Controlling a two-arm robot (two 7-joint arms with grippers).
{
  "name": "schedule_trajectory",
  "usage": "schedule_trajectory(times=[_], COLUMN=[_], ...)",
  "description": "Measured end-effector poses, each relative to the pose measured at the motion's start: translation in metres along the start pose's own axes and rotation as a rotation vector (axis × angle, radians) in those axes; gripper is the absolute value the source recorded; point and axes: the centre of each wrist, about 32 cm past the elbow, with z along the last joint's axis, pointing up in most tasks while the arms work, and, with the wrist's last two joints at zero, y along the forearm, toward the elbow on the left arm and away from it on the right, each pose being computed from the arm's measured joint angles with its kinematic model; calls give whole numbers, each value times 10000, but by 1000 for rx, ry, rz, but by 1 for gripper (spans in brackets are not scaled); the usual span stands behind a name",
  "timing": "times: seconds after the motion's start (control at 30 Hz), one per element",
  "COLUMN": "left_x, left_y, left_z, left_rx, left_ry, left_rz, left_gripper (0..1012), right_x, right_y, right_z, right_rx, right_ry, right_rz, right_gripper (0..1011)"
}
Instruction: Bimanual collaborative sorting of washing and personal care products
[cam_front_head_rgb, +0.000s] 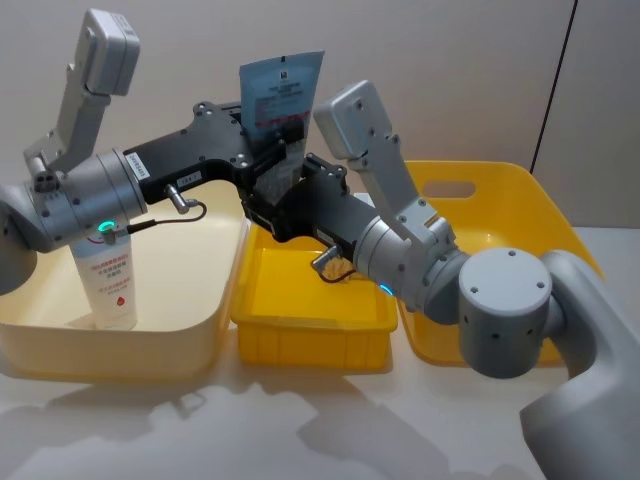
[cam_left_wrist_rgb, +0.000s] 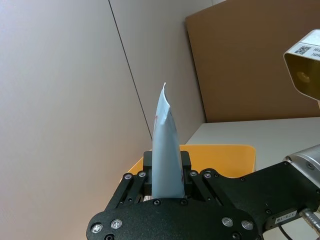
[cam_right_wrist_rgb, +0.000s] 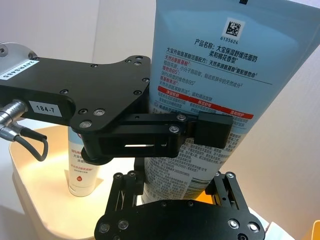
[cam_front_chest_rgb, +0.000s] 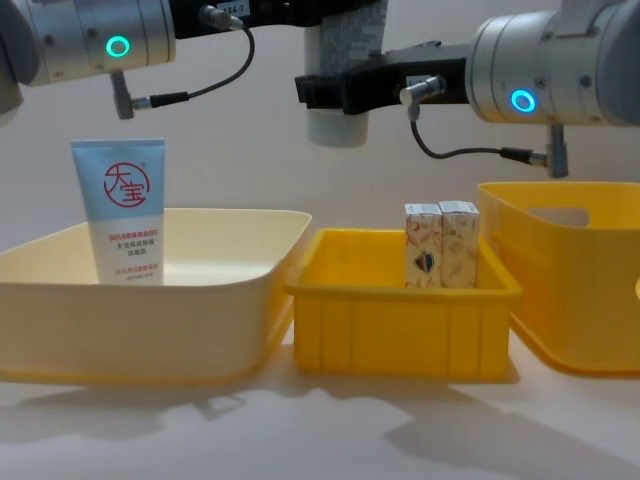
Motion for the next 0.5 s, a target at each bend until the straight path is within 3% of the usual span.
schedule_trajectory(times=[0.5], left_x=[0], left_y=[1], left_z=[0], left_rx=[0], left_ry=[0], left_rz=[0], left_gripper=[295], right_x=[-5], right_y=[7], right_z=[3], right_rx=[1], right_ry=[-3], right_rz=[-1], right_gripper=[601])
